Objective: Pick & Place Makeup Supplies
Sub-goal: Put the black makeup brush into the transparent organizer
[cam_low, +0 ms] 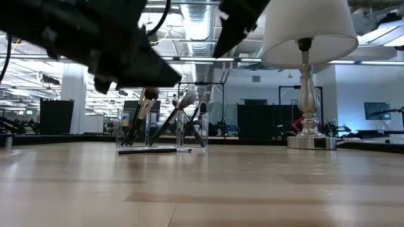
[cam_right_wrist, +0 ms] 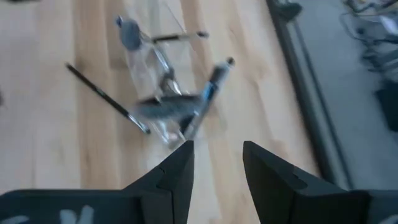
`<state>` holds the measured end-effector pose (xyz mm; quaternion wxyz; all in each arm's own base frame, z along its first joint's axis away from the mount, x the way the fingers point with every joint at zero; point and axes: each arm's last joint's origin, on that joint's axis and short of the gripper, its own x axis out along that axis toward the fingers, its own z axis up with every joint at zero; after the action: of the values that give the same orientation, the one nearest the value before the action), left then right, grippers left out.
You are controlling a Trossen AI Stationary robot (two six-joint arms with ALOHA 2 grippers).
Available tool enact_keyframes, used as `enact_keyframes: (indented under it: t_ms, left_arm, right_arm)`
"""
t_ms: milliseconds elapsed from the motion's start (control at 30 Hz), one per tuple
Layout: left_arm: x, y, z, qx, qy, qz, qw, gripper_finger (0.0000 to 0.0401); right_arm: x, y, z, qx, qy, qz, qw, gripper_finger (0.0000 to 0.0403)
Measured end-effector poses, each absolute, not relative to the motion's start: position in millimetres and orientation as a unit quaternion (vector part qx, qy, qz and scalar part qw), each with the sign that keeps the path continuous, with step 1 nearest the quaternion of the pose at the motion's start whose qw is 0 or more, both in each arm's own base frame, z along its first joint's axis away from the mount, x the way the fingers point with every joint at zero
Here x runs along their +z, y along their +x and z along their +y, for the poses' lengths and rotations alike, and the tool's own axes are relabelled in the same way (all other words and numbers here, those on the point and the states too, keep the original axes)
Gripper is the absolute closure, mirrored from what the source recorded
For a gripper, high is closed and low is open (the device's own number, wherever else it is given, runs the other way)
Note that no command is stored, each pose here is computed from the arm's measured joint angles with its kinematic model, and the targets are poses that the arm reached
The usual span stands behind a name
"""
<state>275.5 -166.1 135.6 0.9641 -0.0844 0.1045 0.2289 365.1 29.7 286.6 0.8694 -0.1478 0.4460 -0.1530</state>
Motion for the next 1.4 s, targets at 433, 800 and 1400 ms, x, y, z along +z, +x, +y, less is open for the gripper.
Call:
enact_keyframes:
  t_ms: [433,800,1400]
  left_arm:
    - [90,257,-117,0.282,-0.141,0.169,0.934,0.0309]
    - [82,257,-96,0.291,-0.145,0.209,0.922,0.0309]
    - [39,250,-97,0.348,-0.093,0.21,0.909,0.0356]
  right_arm:
    - [350,349,71,-0.196,-0.227,0.417,0.858,0.027]
    - [372,348,78,-0.19,-0.217,0.386,0.877,0.027]
    - [370,347,77,-0.187,-0.222,0.396,0.871,0.0275]
